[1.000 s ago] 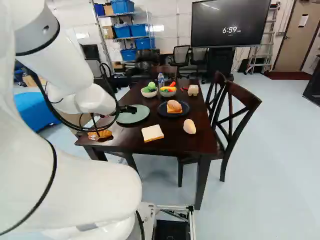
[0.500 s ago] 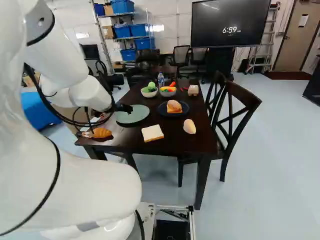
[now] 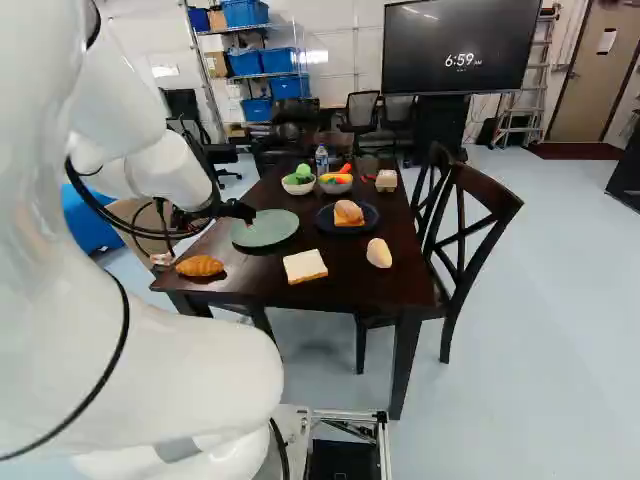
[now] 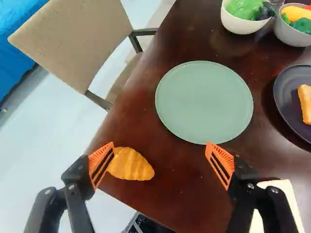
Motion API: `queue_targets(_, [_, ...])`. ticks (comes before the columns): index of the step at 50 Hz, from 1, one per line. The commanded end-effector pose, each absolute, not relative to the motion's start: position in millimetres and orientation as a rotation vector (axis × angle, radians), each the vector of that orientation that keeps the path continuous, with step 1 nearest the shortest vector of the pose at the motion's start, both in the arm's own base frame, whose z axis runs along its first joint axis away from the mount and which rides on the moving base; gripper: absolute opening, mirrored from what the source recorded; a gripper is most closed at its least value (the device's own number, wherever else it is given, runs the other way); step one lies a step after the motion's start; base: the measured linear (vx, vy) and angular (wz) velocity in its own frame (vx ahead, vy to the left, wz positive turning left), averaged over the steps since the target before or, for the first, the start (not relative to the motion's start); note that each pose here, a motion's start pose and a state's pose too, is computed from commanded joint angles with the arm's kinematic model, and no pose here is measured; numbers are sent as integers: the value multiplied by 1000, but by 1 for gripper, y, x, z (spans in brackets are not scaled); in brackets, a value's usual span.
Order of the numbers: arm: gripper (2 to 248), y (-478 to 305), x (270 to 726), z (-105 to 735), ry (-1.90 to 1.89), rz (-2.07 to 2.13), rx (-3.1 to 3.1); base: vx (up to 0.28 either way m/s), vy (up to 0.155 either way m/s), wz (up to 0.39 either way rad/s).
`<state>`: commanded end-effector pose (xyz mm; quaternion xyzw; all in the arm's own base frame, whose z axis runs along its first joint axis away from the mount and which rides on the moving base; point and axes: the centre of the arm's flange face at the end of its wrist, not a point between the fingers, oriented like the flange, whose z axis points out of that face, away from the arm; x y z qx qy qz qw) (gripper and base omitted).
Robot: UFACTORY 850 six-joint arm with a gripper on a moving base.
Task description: Move the croissant to the empty plate
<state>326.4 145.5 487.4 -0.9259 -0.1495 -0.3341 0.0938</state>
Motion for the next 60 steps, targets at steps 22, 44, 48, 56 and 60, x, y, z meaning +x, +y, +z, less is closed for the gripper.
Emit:
queue_targets(22, [247, 165, 349, 510, -544, -894, -2788, 0, 0, 0])
queue_targets(44, [247, 170, 364, 532, -715, -847, -2843, 0, 0, 0])
queue_targets(48, [247, 174, 367, 536, -784, -834, -2849, 0, 0, 0])
queue_targets(56, [247, 184, 374, 544, -925, -822, -2835, 0, 0, 0])
queue_targets(60, [247, 191, 380, 545, -1002, -809, -2825, 0, 0, 0])
